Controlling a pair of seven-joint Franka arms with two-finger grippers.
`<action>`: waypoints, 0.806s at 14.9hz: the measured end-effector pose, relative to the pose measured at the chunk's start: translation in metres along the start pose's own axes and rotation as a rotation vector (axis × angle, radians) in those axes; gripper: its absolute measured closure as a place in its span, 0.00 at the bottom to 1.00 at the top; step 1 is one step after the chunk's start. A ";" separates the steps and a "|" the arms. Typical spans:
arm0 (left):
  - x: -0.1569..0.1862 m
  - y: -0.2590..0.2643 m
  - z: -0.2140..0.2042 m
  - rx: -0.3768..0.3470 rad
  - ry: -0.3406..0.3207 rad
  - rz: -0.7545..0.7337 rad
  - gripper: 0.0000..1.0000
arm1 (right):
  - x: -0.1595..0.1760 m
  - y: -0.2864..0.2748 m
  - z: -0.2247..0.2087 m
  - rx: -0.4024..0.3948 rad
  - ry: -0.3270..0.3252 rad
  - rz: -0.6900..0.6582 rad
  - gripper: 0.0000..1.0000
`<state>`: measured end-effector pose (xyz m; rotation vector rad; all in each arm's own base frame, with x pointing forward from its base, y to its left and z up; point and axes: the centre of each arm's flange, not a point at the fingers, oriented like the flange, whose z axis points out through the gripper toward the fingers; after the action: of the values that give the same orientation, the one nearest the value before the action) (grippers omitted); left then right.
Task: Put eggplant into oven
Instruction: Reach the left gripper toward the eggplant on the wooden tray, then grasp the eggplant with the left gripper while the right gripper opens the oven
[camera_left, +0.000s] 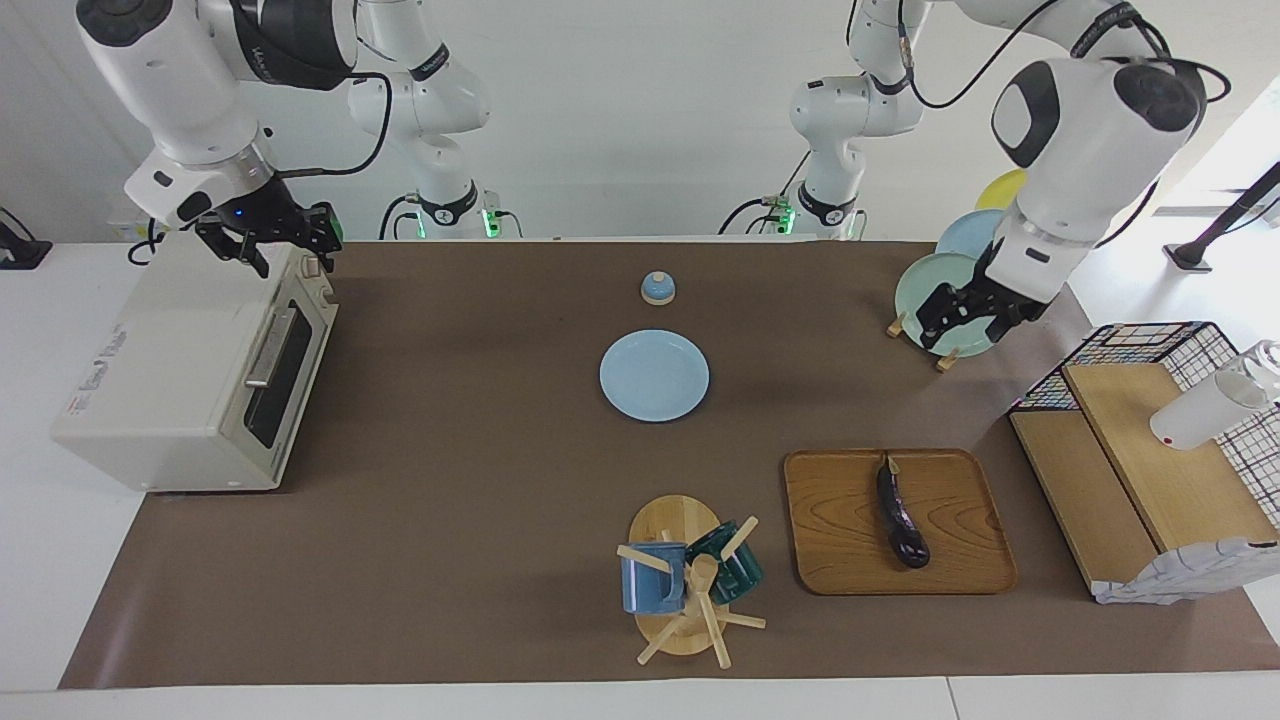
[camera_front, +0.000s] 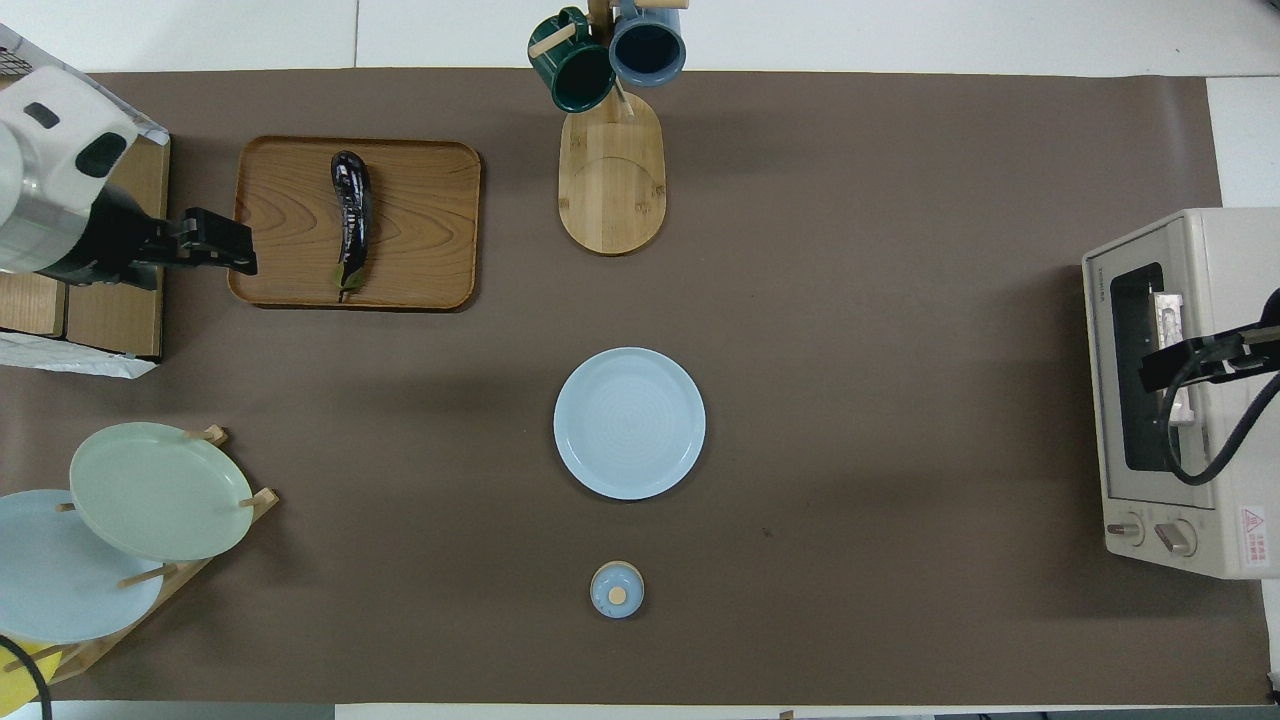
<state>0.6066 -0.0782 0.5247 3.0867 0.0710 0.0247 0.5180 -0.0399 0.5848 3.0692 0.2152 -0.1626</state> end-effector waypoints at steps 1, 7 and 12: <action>0.013 0.003 0.025 -0.005 0.007 0.003 0.00 | 0.001 0.000 0.000 -0.002 0.009 0.000 0.43; 0.059 0.016 0.147 -0.025 0.037 0.049 0.00 | 0.005 0.026 0.026 -0.019 0.077 0.040 0.99; 0.070 0.042 0.216 0.005 0.079 0.121 0.00 | 0.010 0.043 0.067 -0.076 0.063 0.042 0.99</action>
<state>0.6818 -0.1284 0.3118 3.0899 -0.1121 0.1522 0.5274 -0.0855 0.5193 3.0028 0.1564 -0.0540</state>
